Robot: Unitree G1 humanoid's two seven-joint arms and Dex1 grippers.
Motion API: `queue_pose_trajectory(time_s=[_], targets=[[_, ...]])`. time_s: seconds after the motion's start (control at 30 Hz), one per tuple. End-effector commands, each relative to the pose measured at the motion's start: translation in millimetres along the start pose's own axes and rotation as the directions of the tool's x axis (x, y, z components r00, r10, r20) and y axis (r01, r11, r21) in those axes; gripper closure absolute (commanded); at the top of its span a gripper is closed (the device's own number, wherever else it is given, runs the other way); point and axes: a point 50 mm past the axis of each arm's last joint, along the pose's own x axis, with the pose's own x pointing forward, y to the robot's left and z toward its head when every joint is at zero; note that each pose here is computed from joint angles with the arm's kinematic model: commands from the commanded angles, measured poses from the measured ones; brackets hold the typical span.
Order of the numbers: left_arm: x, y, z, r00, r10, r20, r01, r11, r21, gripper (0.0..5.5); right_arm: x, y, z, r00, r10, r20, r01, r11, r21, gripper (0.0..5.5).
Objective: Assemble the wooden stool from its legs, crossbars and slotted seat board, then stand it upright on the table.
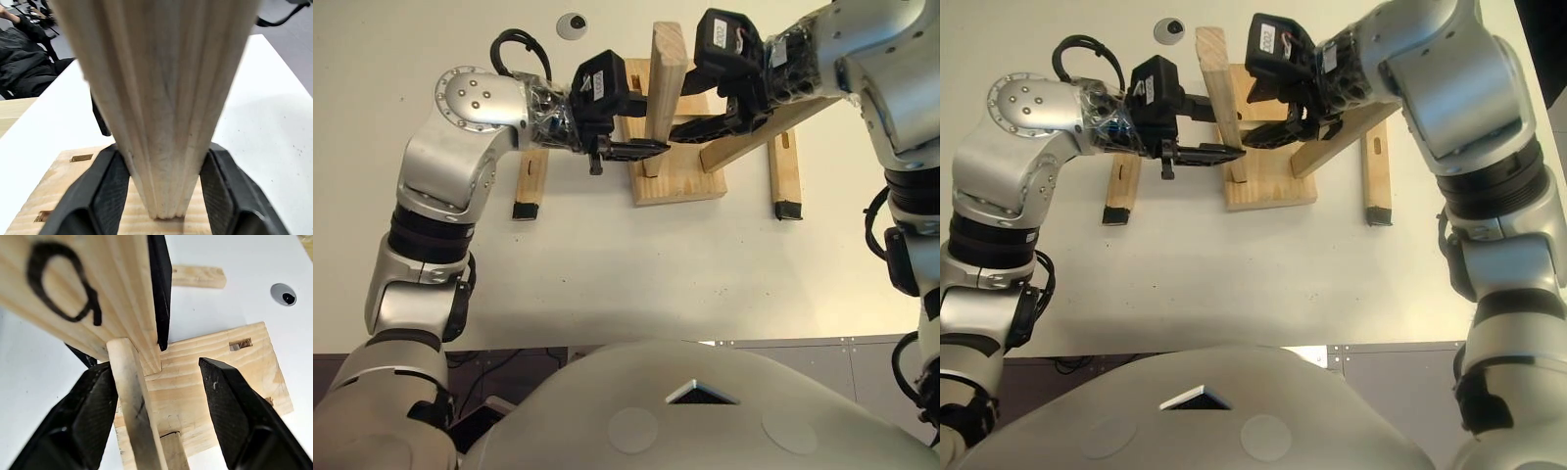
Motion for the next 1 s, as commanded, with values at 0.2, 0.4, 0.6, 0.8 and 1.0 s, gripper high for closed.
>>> queue_pose_trajectory(time_s=[0.2, 0.4, 0.6, 0.8, 1.0], targets=[[-11.8, -22.6, -77.9, 0.970, -0.041, -0.241, -0.031, 0.958, -0.286, 3.49, -65.5, 7.4, 64.4, 0.955, -0.073, 0.287, 0.233, 0.782, -0.577, 2.70], [-3.2, -25.0, -72.4, 0.989, -0.042, -0.141, -0.007, 0.944, -0.329, 3.49, -18.0, 35.5, 44.3, 0.992, 0.120, 0.030, -0.037, 0.521, -0.853, 2.70], [-3.7, -27.5, -78.0, 0.988, -0.012, -0.151, -0.041, 0.940, -0.339, 3.49, -37.3, 17.5, 37.4, 0.998, 0.040, -0.050, -0.063, 0.532, -0.844, 2.70], [-1.9, -27.5, -81.1, 0.983, 0.124, -0.138, -0.169, 0.906, -0.388, 3.49, -97.2, 20.0, 44.5, 0.991, 0.005, 0.134, 0.084, 0.754, -0.652, 2.70], [12.0, -25.7, -72.1, 0.957, 0.282, -0.073, -0.285, 0.850, -0.443, 3.49, -76.6, 66.0, -27.4, 0.946, 0.007, 0.323, 0.021, 0.996, -0.083, 2.70]])
